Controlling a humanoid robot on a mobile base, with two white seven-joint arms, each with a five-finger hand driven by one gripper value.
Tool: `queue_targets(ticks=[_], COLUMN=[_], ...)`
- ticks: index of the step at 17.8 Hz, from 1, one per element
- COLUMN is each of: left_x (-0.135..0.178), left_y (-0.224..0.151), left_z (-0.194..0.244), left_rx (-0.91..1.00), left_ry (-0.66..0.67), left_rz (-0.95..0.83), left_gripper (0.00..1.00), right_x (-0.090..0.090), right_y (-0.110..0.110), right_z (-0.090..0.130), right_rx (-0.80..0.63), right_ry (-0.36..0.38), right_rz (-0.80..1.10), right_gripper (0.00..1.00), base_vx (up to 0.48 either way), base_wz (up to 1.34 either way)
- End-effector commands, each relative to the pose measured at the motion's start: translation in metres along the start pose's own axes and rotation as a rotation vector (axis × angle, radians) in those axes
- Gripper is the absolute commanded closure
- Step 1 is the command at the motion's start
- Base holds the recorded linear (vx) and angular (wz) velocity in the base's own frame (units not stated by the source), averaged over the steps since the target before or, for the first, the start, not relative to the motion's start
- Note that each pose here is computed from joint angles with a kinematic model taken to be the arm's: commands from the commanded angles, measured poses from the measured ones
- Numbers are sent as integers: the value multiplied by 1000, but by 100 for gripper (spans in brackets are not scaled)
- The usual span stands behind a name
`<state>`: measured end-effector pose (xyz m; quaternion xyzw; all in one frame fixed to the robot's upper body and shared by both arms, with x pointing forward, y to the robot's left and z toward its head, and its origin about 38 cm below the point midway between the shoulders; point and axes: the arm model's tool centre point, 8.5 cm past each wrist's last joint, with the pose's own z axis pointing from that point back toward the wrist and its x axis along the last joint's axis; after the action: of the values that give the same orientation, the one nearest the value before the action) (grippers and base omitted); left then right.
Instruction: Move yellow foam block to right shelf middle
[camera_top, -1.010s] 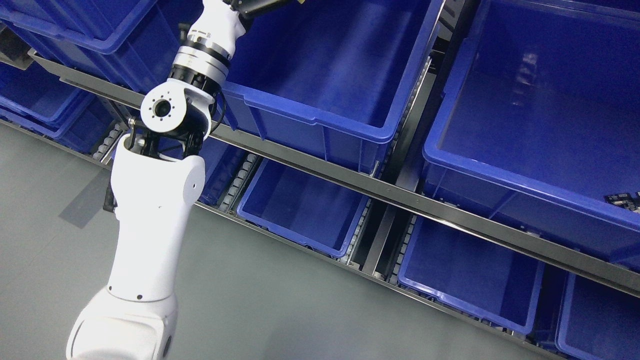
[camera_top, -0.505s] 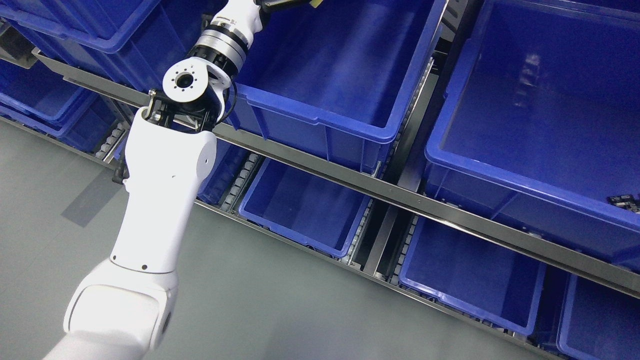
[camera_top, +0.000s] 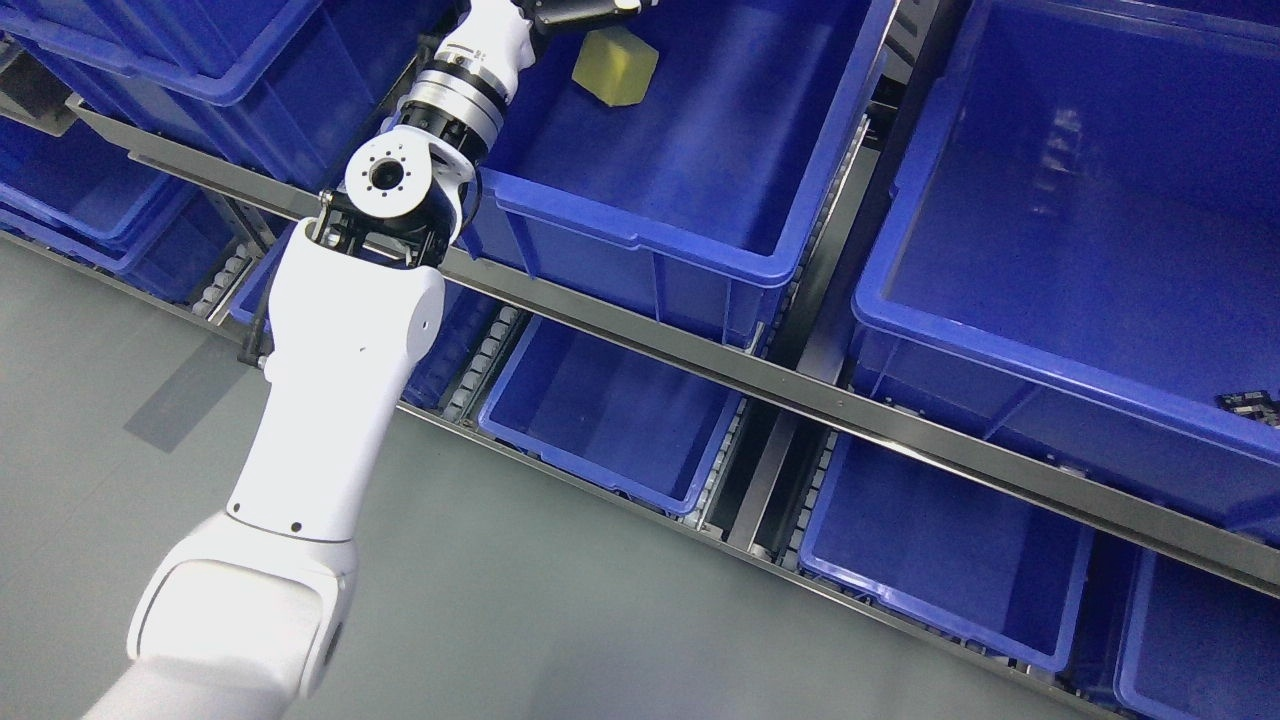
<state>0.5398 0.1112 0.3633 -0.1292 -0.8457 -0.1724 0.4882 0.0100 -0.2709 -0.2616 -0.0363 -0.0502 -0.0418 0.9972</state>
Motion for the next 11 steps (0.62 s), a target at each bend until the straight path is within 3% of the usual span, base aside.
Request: queue_targets(ticks=[1,7,11], left_x=[15,23,19], left_y=[27,3,0], left_z=[41,86,92], left_rx=[95,75,76], left_ry=[-117,-116,-104], left_rz=[24,53,58], left_gripper=[0,0,0], right_x=[9,8,8], right_y=[-11,-11,-11], right_z=[-1,-1,-1], right_rx=[-17,-17,-17], right_ry=[-23,-21,-21], right_rz=[2,2,2], right_gripper=[0,0,0], base_vx=[0,0,0], base_wz=[0,0,0])
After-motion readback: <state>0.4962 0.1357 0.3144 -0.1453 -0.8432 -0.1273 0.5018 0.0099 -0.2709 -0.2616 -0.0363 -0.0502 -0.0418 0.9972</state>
